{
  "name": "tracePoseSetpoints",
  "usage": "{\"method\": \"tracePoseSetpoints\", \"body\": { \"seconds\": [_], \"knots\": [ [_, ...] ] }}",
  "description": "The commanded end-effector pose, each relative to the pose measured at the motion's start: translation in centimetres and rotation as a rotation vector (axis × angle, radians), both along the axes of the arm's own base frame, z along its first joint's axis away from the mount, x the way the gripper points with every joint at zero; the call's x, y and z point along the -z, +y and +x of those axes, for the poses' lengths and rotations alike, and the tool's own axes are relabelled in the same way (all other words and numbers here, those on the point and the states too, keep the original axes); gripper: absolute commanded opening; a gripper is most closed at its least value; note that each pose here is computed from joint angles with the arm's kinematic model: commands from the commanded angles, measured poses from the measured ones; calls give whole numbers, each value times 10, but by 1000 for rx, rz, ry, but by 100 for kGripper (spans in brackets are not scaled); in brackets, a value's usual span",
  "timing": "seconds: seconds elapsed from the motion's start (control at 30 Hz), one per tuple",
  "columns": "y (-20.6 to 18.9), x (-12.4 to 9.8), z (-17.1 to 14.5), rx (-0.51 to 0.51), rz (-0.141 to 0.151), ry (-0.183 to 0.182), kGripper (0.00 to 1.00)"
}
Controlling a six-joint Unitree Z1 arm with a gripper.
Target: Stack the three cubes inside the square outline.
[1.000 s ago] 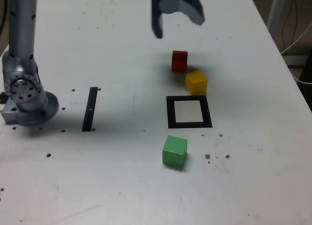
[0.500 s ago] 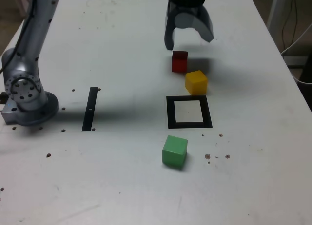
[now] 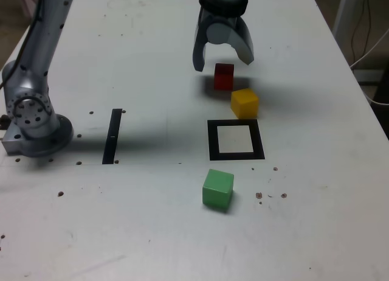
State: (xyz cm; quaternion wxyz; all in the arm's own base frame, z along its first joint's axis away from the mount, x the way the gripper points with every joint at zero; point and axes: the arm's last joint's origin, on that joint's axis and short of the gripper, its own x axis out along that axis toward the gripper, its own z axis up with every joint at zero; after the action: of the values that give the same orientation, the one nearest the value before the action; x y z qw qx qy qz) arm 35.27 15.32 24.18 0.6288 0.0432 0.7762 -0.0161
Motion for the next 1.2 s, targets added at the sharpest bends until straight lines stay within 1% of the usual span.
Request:
{"method": "tracePoseSetpoints", "body": {
  "seconds": [0.0,0.2,0.33,0.43,0.5,0.63,0.73,0.87,1.0,1.17],
  "knots": [
    [-1,6,2,5,-11,-1,93],
    [-1,16,5,4,-26,4,91],
    [-2,23,6,3,-40,14,86],
    [-2,26,5,1,-48,22,79],
    [-2,27,5,0,-47,22,71],
    [-1,27,8,0,-39,1,54],
    [-1,27,10,-2,-42,-15,46],
    [-1,30,11,-5,-57,-24,44],
    [-2,33,12,-7,-70,-23,44],
    [-2,35,11,-9,-74,-17,38]
  ]
}}
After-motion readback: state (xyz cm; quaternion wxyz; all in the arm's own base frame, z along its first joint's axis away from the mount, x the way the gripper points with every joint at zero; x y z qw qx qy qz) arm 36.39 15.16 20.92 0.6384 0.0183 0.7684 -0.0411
